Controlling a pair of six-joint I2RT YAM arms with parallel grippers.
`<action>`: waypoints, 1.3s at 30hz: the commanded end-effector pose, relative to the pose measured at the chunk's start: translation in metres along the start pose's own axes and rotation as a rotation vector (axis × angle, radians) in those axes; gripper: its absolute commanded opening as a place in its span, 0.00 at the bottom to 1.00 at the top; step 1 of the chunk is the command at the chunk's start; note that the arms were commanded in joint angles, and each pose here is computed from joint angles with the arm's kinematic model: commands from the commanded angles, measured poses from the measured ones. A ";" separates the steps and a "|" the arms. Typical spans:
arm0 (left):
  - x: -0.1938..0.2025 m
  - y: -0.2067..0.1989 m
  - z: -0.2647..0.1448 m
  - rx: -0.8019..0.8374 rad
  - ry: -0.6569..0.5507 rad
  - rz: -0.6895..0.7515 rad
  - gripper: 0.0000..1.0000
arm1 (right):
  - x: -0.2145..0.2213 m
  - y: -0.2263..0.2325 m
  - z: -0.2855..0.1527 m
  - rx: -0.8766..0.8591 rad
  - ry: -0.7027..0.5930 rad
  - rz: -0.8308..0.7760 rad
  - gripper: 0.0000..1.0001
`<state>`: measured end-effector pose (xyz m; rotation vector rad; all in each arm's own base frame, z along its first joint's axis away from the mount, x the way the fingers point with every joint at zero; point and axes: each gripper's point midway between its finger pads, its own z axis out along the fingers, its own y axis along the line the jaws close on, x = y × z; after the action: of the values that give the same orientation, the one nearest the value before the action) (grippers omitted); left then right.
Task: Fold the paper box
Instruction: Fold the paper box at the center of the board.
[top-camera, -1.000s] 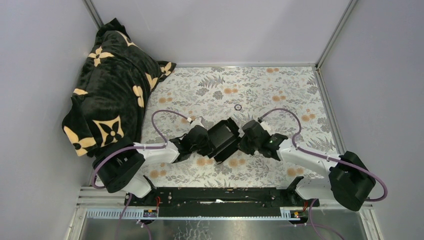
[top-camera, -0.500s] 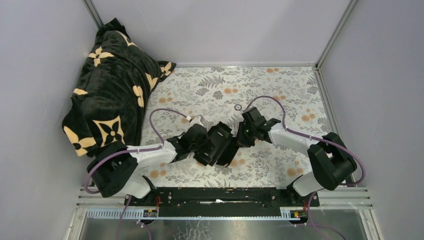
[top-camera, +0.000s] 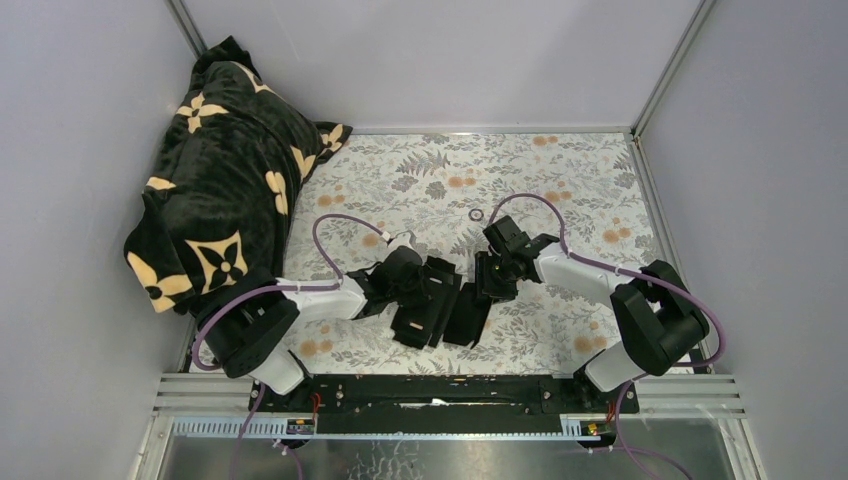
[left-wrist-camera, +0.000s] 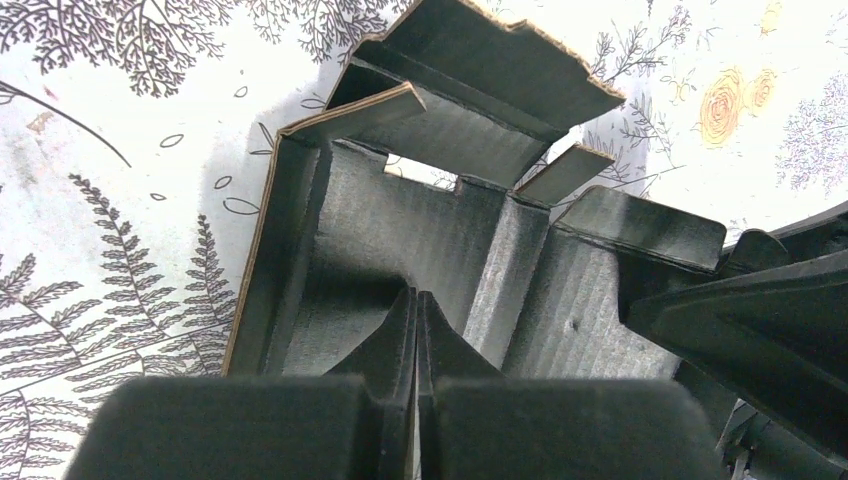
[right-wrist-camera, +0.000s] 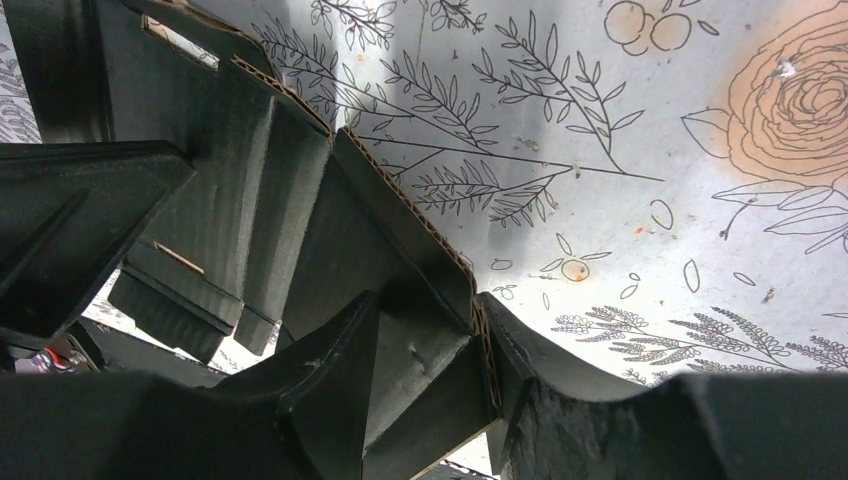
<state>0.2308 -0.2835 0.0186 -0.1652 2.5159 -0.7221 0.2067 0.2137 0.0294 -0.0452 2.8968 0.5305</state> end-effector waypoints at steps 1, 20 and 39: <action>0.003 0.000 0.004 0.007 -0.004 0.018 0.00 | 0.000 0.001 -0.008 -0.007 -0.014 0.024 0.47; 0.014 0.006 0.009 -0.022 0.007 0.001 0.00 | 0.028 0.030 -0.012 -0.090 -0.103 0.174 0.53; 0.019 0.006 0.019 -0.011 0.021 -0.013 0.00 | 0.051 0.011 -0.040 -0.076 -0.324 0.485 0.69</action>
<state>0.2331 -0.2992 0.0172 -0.1888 2.4764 -0.7851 0.1470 0.2107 0.0640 0.5337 2.6158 0.6818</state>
